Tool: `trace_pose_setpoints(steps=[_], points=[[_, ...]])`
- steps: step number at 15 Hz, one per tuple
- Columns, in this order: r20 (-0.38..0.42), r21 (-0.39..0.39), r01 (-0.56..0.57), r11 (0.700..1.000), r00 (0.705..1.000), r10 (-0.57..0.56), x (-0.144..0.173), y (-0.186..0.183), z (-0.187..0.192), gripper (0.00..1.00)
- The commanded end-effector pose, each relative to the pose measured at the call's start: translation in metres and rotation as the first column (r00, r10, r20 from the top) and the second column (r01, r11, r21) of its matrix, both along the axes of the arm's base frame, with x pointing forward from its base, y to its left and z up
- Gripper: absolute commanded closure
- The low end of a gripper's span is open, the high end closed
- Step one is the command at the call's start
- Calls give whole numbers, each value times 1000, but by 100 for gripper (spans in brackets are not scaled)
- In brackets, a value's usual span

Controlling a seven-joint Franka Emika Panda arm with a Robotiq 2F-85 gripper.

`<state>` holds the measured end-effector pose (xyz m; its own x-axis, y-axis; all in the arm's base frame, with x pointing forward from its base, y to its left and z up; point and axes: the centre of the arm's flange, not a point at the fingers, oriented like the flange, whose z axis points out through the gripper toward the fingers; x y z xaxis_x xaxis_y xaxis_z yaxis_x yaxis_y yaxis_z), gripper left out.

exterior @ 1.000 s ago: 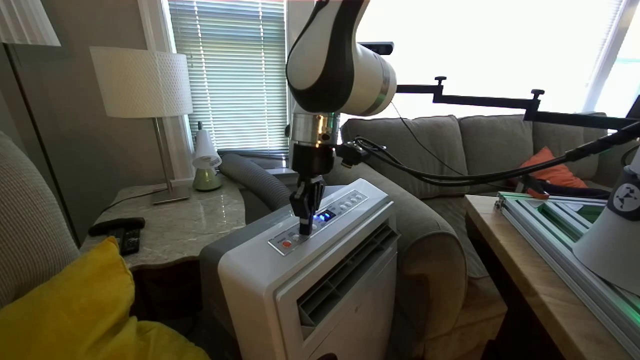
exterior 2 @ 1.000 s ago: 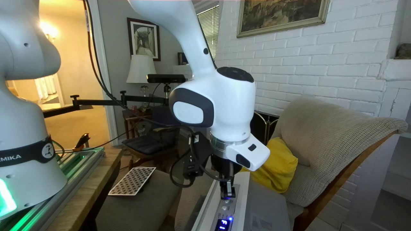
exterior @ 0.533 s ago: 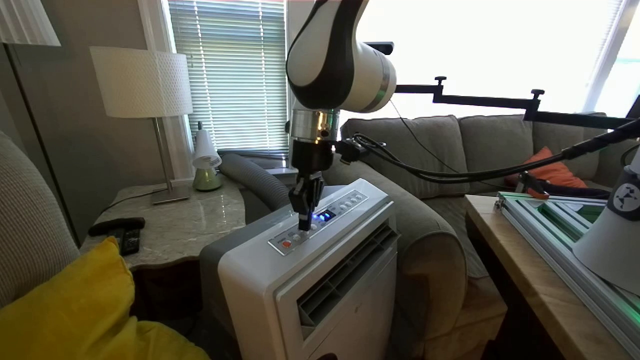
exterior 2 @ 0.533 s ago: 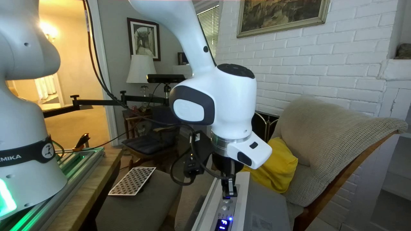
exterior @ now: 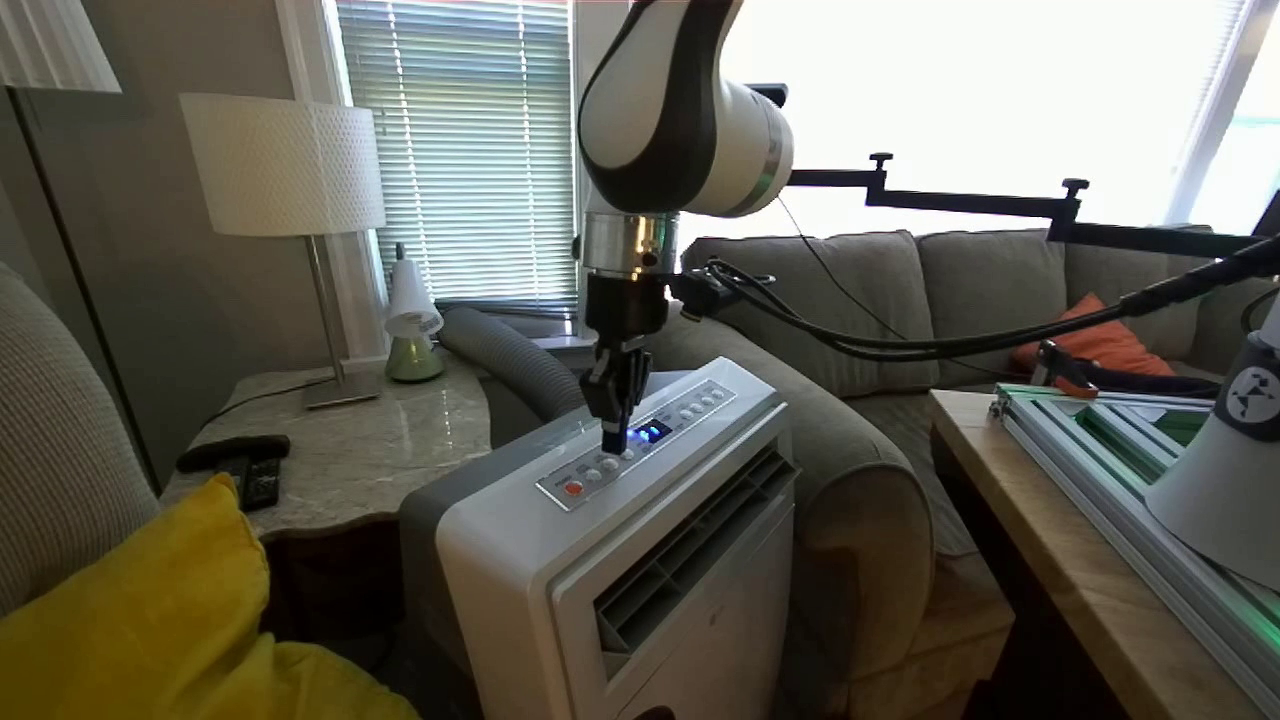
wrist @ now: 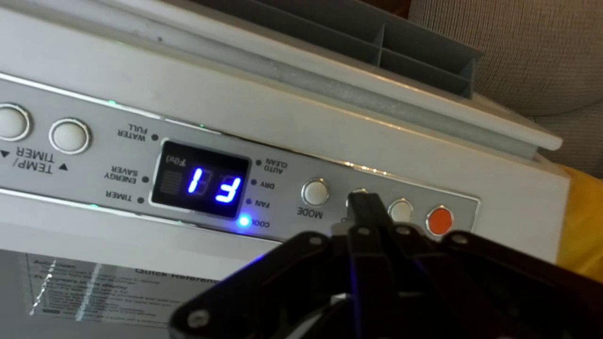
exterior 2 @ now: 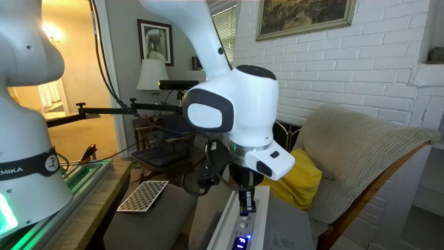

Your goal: Press the button on the machine and place the pillow on top of it

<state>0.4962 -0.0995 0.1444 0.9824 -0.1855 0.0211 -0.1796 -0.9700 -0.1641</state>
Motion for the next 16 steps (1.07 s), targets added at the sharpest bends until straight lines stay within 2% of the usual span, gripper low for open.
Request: trace_pose_setpoints(steps=[1, 12, 16], points=[[-43, -12, 10, 1000, 999, -11, -7, 2, 10, 100], [-57, -13, 13, 1000, 998, -14, -9, 2, 12, 100], [-24, -48, 29, 998, 999, -30, -13, -1, 36, 100]])
